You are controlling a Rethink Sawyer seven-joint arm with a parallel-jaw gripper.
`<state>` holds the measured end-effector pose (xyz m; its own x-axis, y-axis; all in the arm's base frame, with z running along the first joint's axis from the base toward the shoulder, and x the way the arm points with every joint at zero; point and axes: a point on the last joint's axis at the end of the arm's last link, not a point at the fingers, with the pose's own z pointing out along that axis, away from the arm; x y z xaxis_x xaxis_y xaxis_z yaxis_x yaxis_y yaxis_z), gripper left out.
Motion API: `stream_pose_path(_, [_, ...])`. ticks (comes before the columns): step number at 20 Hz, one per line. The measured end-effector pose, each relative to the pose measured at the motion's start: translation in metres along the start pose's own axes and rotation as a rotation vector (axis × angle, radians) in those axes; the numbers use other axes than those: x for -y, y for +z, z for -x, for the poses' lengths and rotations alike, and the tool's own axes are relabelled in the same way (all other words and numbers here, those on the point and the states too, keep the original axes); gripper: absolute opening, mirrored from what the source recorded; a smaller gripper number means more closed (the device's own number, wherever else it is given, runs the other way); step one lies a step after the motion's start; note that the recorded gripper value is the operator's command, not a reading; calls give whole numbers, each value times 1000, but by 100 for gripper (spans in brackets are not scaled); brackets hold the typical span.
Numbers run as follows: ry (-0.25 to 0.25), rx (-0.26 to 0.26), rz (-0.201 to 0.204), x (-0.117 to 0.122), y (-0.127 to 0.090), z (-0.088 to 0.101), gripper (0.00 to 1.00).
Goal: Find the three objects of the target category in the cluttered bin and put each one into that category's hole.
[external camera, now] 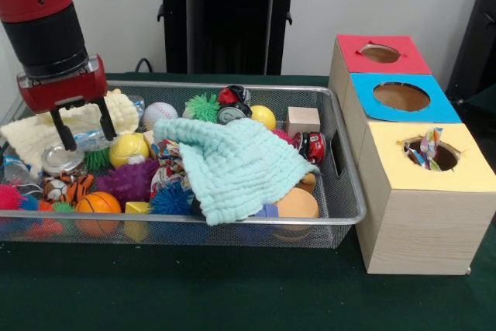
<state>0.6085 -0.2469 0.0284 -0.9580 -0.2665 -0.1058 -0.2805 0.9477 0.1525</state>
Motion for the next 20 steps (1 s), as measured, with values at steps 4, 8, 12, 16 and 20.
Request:
stream_pose_path(4, [-2, -2, 4, -2, 1, -1, 100])
stream_pose_path(8, [-2, -2, 4, -2, 1, -1, 100])
stream_pose_path(12, [-1, -1, 1, -1, -1, 0, 100])
stream_pose_path(16, [6, 5, -5, 1, -9, 3, 100])
stream_pose_path(20, [16, 16, -16, 4, -25, 7, 100])
